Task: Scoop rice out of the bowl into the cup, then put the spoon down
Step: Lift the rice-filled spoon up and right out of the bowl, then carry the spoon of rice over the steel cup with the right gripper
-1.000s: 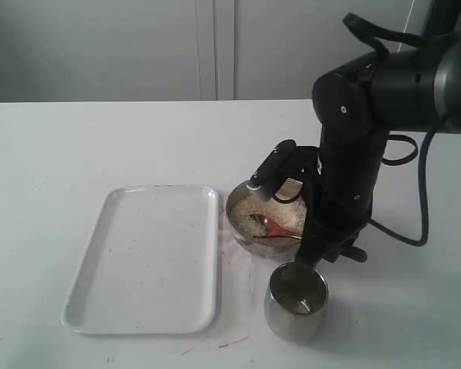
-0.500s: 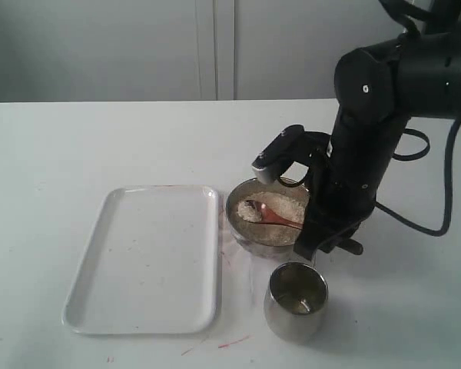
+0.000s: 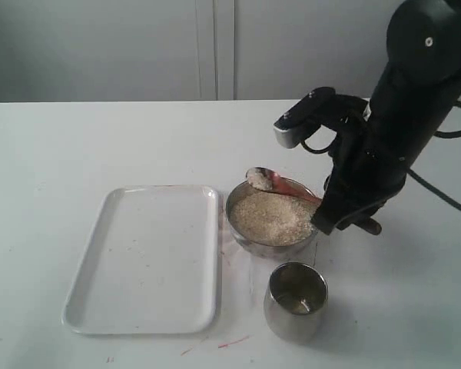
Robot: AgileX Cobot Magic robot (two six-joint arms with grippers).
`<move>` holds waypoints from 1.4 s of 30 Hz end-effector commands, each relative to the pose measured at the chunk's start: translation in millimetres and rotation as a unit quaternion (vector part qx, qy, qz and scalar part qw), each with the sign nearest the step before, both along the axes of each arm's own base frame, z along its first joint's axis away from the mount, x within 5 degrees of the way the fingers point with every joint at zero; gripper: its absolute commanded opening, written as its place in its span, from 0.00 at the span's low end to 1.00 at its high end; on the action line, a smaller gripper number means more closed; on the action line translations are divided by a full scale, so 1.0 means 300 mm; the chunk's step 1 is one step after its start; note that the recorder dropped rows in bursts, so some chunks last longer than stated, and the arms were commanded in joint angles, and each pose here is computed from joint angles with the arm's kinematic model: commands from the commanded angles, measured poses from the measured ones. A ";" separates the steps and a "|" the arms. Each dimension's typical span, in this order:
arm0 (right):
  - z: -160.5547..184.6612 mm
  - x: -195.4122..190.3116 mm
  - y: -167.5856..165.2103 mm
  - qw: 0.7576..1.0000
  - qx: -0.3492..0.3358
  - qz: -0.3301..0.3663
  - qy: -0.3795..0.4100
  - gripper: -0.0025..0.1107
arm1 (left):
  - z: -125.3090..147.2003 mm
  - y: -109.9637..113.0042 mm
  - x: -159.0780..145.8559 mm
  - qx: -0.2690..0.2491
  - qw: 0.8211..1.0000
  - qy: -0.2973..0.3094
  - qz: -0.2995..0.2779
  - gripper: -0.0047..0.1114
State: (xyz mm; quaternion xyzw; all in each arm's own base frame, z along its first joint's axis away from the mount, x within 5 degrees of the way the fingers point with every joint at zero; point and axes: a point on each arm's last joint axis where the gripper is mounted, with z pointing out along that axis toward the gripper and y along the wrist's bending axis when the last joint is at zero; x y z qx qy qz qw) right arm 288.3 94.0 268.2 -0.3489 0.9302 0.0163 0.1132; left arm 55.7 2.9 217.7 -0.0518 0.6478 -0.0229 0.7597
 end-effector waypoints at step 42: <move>0.086 -0.598 -0.140 0.980 0.129 -0.151 -0.001 0.02 | 0.010 0.000 -0.002 -0.003 1.000 -0.007 -0.001 0.16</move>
